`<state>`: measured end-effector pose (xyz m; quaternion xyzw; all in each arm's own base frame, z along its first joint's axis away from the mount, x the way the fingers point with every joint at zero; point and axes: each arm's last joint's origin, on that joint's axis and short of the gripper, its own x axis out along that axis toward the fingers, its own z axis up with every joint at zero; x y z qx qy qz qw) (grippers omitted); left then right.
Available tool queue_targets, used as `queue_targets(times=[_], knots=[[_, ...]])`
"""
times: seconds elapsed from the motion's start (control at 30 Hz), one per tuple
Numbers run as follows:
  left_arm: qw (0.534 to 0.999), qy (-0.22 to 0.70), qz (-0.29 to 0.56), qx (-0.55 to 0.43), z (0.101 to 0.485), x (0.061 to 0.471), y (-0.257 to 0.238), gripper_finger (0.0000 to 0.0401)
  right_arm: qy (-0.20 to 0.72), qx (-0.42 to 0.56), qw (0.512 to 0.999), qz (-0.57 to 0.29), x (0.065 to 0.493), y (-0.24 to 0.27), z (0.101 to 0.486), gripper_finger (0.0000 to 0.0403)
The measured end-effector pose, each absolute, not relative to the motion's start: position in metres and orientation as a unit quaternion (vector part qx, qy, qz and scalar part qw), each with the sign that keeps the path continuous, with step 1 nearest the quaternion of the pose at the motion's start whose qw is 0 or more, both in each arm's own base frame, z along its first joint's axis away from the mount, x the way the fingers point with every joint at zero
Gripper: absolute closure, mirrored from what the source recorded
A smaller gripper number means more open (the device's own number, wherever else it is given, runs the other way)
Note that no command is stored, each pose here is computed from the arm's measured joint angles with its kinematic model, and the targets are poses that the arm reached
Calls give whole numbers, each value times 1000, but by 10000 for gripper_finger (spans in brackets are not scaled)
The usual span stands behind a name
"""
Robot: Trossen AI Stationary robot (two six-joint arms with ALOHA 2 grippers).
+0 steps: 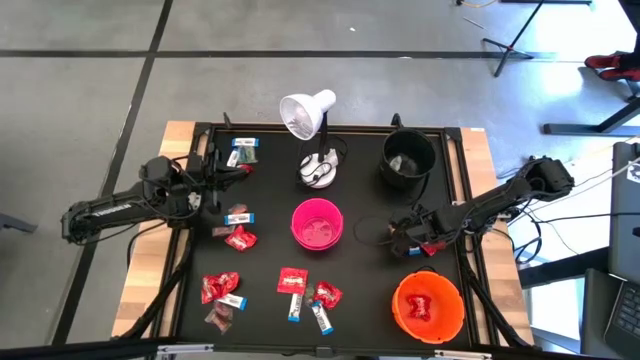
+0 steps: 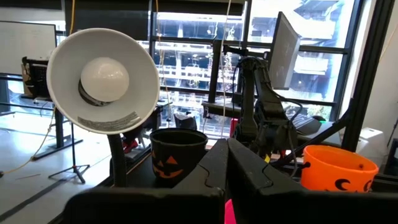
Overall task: Sort candy
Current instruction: Put the green candy into the pink bucket
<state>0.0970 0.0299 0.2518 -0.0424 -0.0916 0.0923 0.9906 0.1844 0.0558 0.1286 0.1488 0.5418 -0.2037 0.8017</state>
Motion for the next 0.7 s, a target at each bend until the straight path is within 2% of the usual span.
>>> queue_targets(times=[0.17, 0.33, 0.47, 0.7], knots=[[991, -92, 92, -42, 252, 97, 30, 400, 529, 129, 822, -169, 195, 60, 144, 389], [991, -92, 93, -42, 252, 97, 30, 400, 518, 105, 837, -144, 208, 64, 166, 385], [991, -92, 92, -42, 252, 97, 30, 400, 507, 83, 849, -125, 221, 68, 194, 397], [991, -92, 92, -42, 252, 97, 30, 400, 394, 23, 912, -111, 251, 75, 266, 391]])
